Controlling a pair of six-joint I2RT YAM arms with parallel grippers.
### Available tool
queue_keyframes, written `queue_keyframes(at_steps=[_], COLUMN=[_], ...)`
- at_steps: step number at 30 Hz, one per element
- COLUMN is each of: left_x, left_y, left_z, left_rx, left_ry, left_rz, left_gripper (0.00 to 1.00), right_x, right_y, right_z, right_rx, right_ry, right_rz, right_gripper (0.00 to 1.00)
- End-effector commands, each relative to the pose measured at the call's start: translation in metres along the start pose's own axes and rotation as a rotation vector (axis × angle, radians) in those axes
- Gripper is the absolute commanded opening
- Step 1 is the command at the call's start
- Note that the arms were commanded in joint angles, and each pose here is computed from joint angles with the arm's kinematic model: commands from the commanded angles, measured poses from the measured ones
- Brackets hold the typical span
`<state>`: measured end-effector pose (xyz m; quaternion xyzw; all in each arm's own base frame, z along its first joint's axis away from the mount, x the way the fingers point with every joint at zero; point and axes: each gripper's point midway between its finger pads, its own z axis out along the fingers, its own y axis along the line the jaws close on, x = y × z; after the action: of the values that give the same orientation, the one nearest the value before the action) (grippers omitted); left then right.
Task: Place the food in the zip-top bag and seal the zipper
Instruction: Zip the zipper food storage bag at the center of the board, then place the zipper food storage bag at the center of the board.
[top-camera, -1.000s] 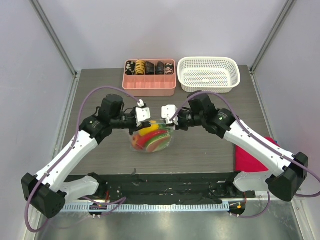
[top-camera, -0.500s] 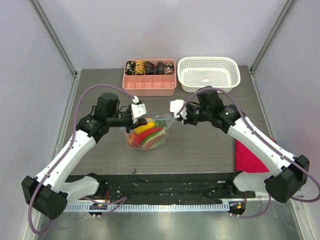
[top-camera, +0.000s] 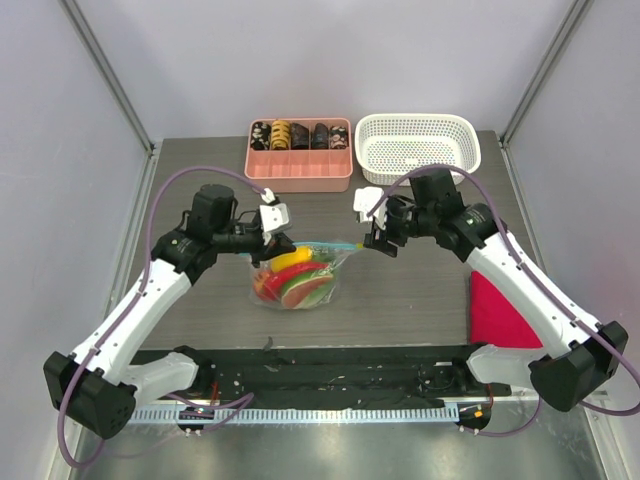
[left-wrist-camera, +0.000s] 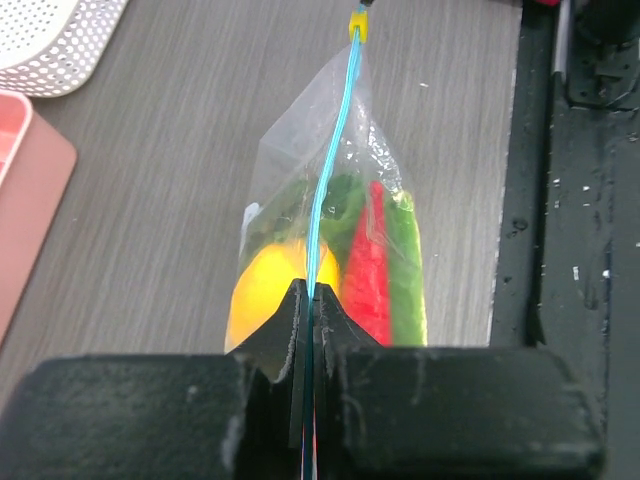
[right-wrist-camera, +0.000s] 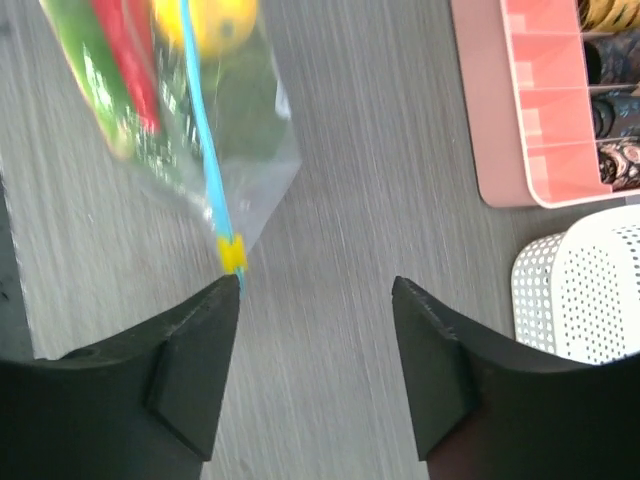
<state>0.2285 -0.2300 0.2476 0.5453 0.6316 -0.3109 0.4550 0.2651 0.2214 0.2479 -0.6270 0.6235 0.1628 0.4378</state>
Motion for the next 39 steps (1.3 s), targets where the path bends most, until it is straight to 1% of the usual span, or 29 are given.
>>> queue_keyframes(at_steps=[1,4,6,9,10,15,16,17,18,19,21,23,24,26,28,29,30,32,34,35,36,38,39], left_x=[-0.033,-0.037,-0.041,-0.044,-0.045,-0.043,-0.039,-0.037,-0.031,-0.032,-0.029,-0.035,-0.033,-0.037,-0.046,-0.060,-0.055,-0.057,-0.047,-0.040,-0.033,-0.013,-0.007], left_y=[-0.005,-0.003,-0.001,-0.003,-0.003,-0.009,-0.008,-0.006,0.001,0.005,0.012,0.028,0.047,0.072,0.097,0.108,0.116,0.126,0.122,0.115,0.108,0.094,0.084], left_z=[0.000,0.003,0.004,0.004,0.005,0.003,0.004,0.005,0.009,0.009,0.014,0.017,0.018,0.016,0.014,0.008,0.014,0.010,0.019,0.024,0.030,0.039,0.042], left_rx=[0.036,0.029,0.025,0.035,0.036,0.058,0.050,0.039,0.016,0.007,-0.001,-0.059,-0.138,-0.200,-0.232,-0.254,-0.239,-0.234,-0.179,-0.143,-0.097,-0.043,-0.002], left_ry=[-0.091,-0.103,-0.117,-0.132,-0.138,-0.141,-0.129,-0.121,-0.099,-0.098,-0.093,-0.113,-0.095,-0.094,-0.098,-0.115,-0.103,-0.095,-0.080,-0.073,-0.075,-0.042,-0.035], left_rz=[0.004,-0.030,-0.035,-0.032,-0.030,-0.026,-0.037,-0.043,-0.072,-0.081,-0.089,-0.037,-0.015,0.002,0.006,0.016,-0.002,-0.016,-0.037,-0.053,-0.085,-0.161,-0.188], left_gripper=[0.00,0.00,0.00,0.00,0.00,0.00,0.00,0.00,0.00,0.00,0.00,0.00,0.00,0.00,0.00,0.00,0.00,0.00,0.00,0.00,0.00,0.00,0.00], right_x=[-0.066,-0.090,-0.098,-0.099,-0.106,-0.085,-0.082,-0.079,-0.075,-0.071,-0.072,-0.072,-0.071,-0.071,-0.079,-0.078,-0.083,-0.077,-0.068,-0.054,-0.053,-0.028,-0.026], right_y=[-0.006,0.005,0.019,0.025,0.025,0.017,0.014,0.009,0.006,0.006,0.004,-0.004,-0.018,-0.040,-0.068,-0.084,-0.096,-0.109,-0.104,-0.093,-0.083,-0.048,-0.037], right_z=[-0.010,0.000,0.009,0.026,0.030,0.059,0.062,0.064,0.067,0.068,0.068,0.069,0.070,0.067,0.063,0.060,0.059,0.057,0.060,0.067,0.067,0.079,0.078], right_rx=[0.005,-0.025,-0.067,-0.086,-0.079,-0.029,-0.013,0.007,0.022,0.024,0.029,0.068,0.133,0.200,0.287,0.322,0.339,0.355,0.331,0.295,0.260,0.161,0.146], right_ry=[-0.195,-0.254,-0.262,-0.259,-0.279,-0.200,-0.187,-0.172,-0.153,-0.143,-0.147,-0.147,-0.136,-0.131,-0.149,-0.141,-0.144,-0.127,-0.106,-0.085,-0.099,-0.057,-0.055], right_rz=[0.016,-0.004,-0.012,-0.006,-0.007,0.014,0.018,0.026,0.028,0.018,-0.009,-0.036,-0.049,-0.105,-0.153,-0.189,-0.203,-0.223,-0.224,-0.207,-0.201,-0.170,-0.167], right_gripper=[0.70,0.72,0.72,0.70,0.70,0.63,0.57,0.53,0.46,0.20,0.01,0.01,0.01,0.01,0.01,0.01,0.01,0.01,0.01,0.01,0.01,0.01,0.01])
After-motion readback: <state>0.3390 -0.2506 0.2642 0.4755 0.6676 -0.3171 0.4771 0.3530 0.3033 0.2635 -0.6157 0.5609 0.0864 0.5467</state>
